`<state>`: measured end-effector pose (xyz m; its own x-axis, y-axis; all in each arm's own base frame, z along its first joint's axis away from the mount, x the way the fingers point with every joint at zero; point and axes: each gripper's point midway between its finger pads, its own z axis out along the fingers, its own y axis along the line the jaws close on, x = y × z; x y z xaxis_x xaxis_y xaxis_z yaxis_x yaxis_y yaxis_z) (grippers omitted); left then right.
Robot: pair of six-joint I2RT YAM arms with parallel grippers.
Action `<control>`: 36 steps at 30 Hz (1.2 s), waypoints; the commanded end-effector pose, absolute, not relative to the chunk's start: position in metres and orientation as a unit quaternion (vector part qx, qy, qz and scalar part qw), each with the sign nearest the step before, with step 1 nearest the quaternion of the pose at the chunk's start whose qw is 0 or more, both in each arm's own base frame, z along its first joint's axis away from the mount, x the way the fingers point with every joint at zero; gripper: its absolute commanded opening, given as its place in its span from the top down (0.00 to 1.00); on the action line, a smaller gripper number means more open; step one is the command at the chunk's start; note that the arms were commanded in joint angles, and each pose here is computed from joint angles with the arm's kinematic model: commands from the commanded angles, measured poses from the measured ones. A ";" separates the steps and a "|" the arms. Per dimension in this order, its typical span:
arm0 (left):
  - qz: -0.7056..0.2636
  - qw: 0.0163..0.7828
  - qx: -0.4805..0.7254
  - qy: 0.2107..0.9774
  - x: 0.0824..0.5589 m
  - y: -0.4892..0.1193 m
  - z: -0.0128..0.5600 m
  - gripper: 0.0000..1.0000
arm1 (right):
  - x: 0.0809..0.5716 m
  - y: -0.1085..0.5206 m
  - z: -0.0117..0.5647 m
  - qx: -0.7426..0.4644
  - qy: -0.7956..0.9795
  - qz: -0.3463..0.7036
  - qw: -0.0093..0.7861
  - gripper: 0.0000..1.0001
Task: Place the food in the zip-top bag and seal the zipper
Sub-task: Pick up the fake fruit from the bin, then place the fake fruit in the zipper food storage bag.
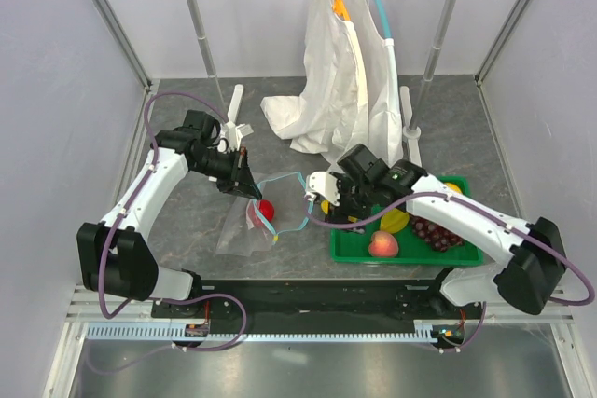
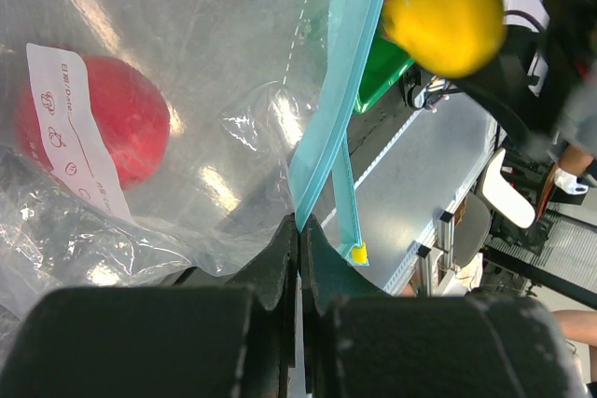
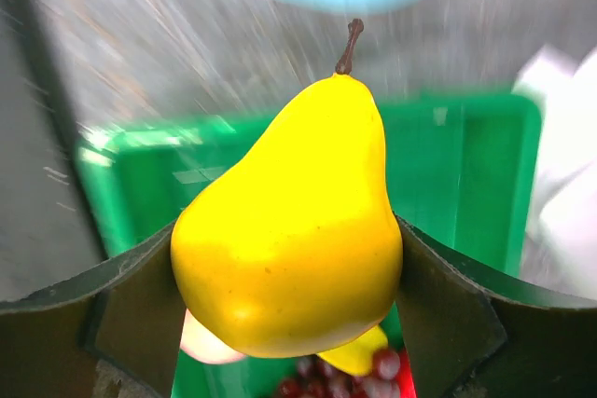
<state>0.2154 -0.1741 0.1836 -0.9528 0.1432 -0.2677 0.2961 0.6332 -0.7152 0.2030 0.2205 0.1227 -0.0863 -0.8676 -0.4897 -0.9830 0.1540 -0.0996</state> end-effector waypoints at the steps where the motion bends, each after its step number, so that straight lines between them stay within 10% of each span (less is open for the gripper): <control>1: -0.423 0.103 0.134 0.890 0.218 -0.177 0.190 0.98 | 0.194 0.262 0.186 -0.606 0.719 0.195 0.278 0.54; 13: -0.427 0.105 0.135 0.888 0.218 -0.178 0.194 0.98 | 0.216 0.354 0.189 -0.619 0.690 0.233 0.294 0.52; 18: -0.435 0.103 0.135 0.884 0.217 -0.180 0.196 0.98 | 0.234 0.363 0.173 -0.597 0.702 0.216 0.322 0.10; 21: -0.434 0.103 0.135 0.885 0.217 -0.179 0.195 0.98 | 0.234 0.358 0.185 -0.590 0.706 0.210 0.330 0.02; 36: -0.432 0.106 0.137 0.885 0.219 -0.179 0.196 0.98 | 0.133 0.163 0.123 -0.661 0.731 0.094 0.141 0.02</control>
